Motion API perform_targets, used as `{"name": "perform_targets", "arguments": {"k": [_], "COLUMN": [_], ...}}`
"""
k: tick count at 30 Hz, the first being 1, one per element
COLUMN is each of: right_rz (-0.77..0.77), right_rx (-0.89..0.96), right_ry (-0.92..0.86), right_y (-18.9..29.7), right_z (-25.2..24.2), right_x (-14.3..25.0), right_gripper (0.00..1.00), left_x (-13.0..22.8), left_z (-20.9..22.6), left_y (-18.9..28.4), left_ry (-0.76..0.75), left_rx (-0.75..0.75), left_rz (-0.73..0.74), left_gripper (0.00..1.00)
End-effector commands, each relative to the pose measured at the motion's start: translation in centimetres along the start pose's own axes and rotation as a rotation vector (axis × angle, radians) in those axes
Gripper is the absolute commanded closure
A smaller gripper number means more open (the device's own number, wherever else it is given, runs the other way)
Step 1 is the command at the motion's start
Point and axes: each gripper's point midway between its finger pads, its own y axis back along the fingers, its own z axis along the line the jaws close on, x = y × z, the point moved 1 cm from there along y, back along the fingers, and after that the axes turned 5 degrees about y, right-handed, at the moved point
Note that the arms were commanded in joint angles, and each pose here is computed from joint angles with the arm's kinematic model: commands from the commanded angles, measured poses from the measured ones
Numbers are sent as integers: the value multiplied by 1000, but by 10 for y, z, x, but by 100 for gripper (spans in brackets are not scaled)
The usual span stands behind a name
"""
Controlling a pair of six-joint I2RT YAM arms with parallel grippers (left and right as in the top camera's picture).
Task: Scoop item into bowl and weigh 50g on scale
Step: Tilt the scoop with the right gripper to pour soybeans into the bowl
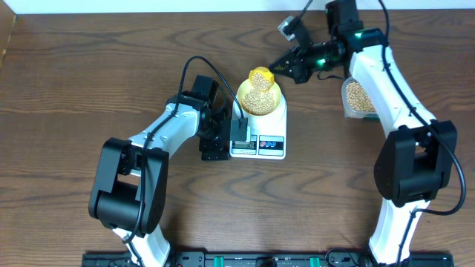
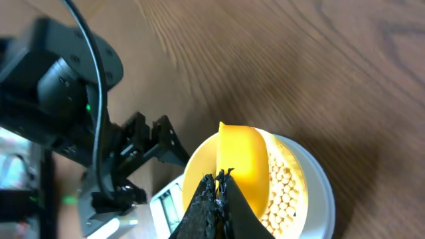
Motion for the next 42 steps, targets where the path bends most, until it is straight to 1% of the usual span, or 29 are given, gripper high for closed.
{"name": "perform_targets", "arguments": {"k": [1, 4, 7, 42], "right_rz": [42, 88, 102, 89], "right_rx": [44, 98, 110, 109], "right_ry": [132, 163, 168, 207], "right_y": [-6, -11, -14, -22], "right_z": [3, -2, -2, 3], "right_x": [0, 5, 6, -2], "right_gripper": [99, 99, 99, 99], "left_x": [4, 4, 4, 4], "left_z": [-5, -5, -5, -5], "left_y": [-4, -4, -4, -4], "left_ry": [17, 17, 17, 17], "left_rx": [17, 17, 17, 17], "left_rz": [9, 9, 9, 9], "left_gripper": [2, 2, 3, 3]}}
